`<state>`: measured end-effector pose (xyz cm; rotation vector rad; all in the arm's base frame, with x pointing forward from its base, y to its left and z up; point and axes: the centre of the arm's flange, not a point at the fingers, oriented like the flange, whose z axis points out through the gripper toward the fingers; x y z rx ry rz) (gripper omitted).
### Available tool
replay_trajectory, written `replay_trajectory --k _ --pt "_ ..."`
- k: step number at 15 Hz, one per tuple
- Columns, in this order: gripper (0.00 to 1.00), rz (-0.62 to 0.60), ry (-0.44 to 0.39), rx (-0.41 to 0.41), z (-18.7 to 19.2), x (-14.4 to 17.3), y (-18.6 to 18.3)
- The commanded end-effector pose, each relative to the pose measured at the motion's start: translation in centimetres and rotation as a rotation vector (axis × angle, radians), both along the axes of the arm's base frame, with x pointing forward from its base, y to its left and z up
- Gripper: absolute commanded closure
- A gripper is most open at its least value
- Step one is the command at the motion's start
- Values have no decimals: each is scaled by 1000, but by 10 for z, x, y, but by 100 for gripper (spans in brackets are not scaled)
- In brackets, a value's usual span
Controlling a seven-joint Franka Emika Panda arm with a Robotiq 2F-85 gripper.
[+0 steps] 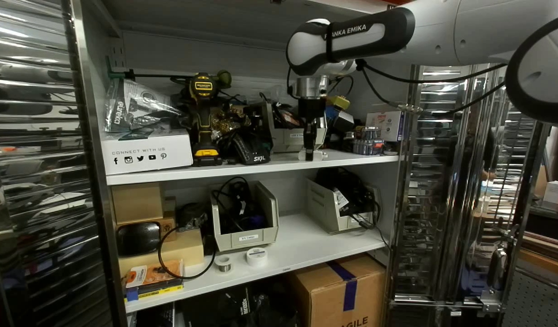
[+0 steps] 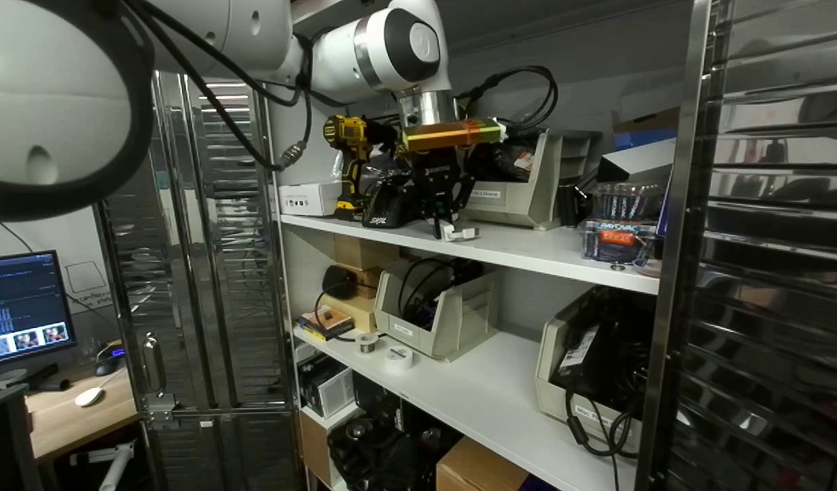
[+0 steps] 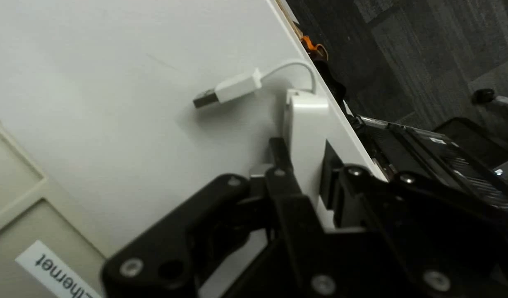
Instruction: Put the white object into the compartment.
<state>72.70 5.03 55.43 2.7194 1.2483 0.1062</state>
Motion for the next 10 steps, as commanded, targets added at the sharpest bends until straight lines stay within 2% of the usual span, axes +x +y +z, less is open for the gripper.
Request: replay_trajectory --k 1,4,10 --pt "93 -53 -72 -59 -2 -51 24" --pt "93 -134 -229 -54 -3 -77 54" --pt "93 -343 -455 103 -6 -104 82"
